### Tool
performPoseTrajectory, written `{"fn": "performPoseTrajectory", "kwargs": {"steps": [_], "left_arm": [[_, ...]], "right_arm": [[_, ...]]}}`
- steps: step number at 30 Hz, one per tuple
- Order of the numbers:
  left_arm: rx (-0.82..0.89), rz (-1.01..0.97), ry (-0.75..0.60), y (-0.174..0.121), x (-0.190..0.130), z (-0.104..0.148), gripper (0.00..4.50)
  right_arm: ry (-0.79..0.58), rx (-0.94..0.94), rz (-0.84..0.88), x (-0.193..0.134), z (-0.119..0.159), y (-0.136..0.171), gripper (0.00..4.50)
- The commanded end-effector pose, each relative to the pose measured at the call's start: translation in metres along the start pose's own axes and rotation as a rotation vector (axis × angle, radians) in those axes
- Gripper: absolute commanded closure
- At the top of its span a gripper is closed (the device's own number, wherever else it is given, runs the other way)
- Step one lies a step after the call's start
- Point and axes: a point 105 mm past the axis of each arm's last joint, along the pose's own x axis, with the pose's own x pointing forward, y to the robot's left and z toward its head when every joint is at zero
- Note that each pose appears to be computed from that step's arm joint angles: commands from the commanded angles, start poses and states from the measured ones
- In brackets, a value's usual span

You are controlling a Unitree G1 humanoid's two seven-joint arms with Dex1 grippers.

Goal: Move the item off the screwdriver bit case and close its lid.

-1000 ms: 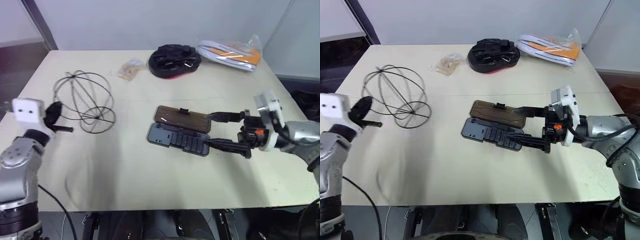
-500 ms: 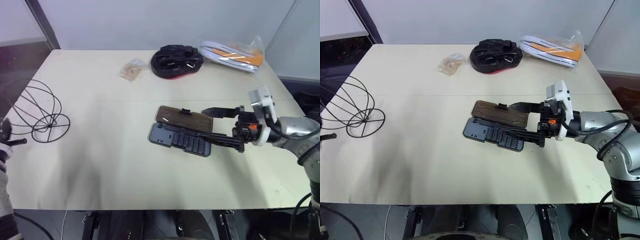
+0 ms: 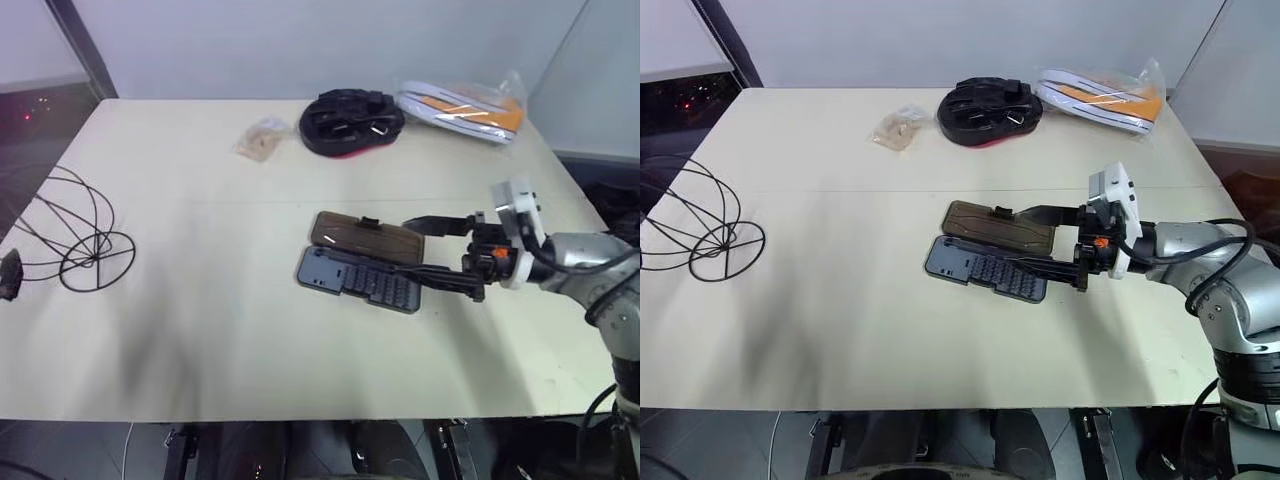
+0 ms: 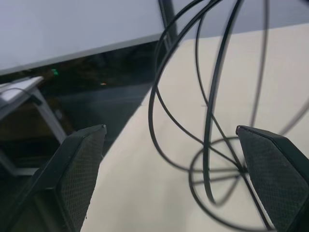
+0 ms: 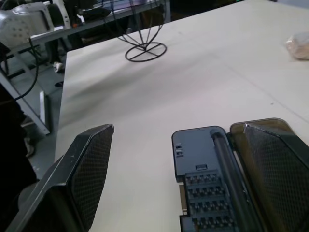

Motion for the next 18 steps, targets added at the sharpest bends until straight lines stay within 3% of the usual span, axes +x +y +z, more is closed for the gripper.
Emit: {"fn": "performPoseTrajectory", "kwargs": {"steps": [1,5,10,16,18], "left_arm": [[-0.044,-0.166,-0.008,-0.012,-0.021,0.017,0.01],[-0.132,-0.502,0.14,-0.051,-0.054,0.015,0.01],[-0.13,-0.951,0.251,-0.11,-0.083,0.042,0.01],[-0.039,-1.261,0.195,-0.17,-0.065,0.072,0.01],[-0.012,-1.323,0.152,-0.19,-0.046,0.077,0.01]], "right_arm": [[-0.016,-0.05,0.011,0.0,0.01,-0.003,0.0],[-0.006,-0.049,0.027,-0.003,0.011,-0.005,0.0],[0.02,-0.048,0.006,-0.013,0.009,-0.009,0.0],[0.022,-0.041,-0.073,-0.018,0.006,-0.015,0.0],[0.028,-0.04,-0.111,-0.018,0.003,-0.015,0.0]]}}
